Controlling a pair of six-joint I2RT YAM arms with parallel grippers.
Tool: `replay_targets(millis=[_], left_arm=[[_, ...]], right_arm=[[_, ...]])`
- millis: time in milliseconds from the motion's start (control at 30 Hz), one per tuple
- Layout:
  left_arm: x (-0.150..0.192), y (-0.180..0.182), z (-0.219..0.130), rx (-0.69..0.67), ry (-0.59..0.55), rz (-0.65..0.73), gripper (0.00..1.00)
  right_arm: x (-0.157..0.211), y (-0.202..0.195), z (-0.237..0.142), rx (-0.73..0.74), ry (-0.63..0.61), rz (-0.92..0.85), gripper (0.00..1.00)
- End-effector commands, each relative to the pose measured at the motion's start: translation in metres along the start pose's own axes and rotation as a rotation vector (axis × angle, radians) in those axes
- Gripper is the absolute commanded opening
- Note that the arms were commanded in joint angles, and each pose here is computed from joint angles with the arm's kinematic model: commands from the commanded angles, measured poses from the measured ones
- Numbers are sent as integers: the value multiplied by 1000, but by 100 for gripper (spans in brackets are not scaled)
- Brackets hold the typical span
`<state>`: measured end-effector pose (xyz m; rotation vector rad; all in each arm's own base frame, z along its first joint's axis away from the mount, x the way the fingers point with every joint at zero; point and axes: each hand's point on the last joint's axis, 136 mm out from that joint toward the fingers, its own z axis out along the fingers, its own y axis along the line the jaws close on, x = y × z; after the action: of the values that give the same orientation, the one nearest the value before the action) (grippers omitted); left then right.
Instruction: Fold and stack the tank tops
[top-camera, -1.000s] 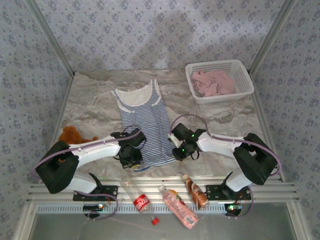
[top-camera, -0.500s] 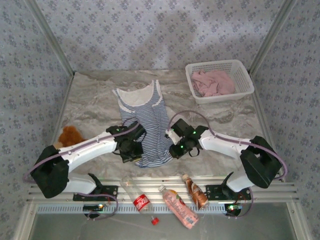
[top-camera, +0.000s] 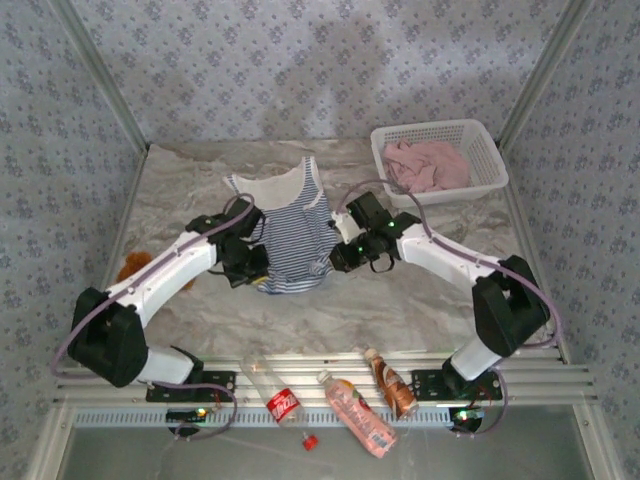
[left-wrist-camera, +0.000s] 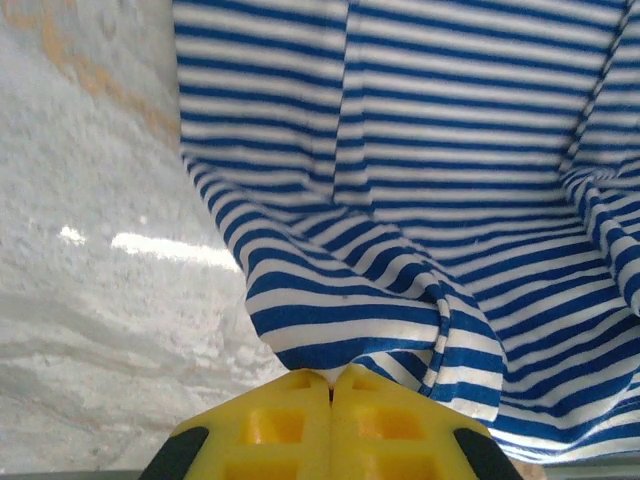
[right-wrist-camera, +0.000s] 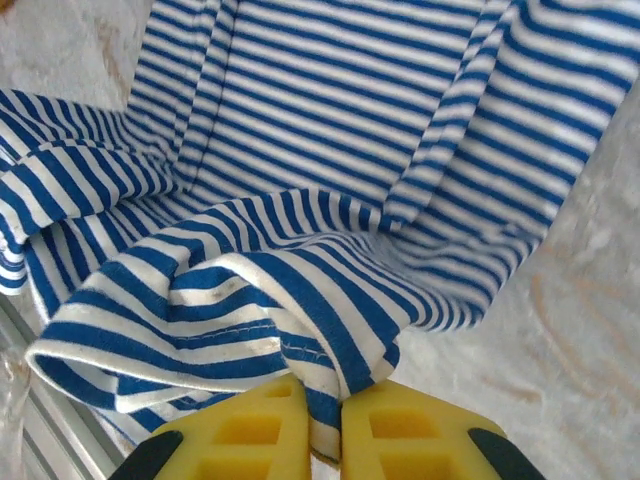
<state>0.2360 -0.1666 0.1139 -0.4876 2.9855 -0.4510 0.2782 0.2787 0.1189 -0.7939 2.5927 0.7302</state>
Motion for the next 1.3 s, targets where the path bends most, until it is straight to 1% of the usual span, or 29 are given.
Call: replay_targets(millis=[0, 200, 233, 500, 667, 867, 1067, 1167, 1267], left_arm=[[-18, -11, -8, 29, 2, 59, 0], [-59, -13, -8, 31, -15, 49, 0], [-64, -13, -7, 31, -16, 48, 0], [-108, -14, -7, 48, -40, 20, 0], [-131, -13, 4, 50, -42, 0, 0], [-153, -16, 31, 44, -25, -22, 2], [-178, -3, 49, -19, -64, -65, 2], [-188, 3, 53, -47, -82, -86, 4], [-195, 9, 54, -56, -103, -120, 10]], right_arm=[[-24, -1, -4, -28, -5, -3, 15], [-55, -22, 10, -23, -3, 34, 16], [-56, -25, 11, -20, 14, 44, 16], [-94, -55, 28, 4, 14, 78, 17], [-113, -74, 44, 14, 11, 99, 18], [-128, -89, 70, 19, 38, 115, 20], [-149, -111, 89, 31, -2, 172, 21], [-161, -122, 92, 47, -46, 196, 20], [-175, -128, 91, 44, -104, 218, 24]])
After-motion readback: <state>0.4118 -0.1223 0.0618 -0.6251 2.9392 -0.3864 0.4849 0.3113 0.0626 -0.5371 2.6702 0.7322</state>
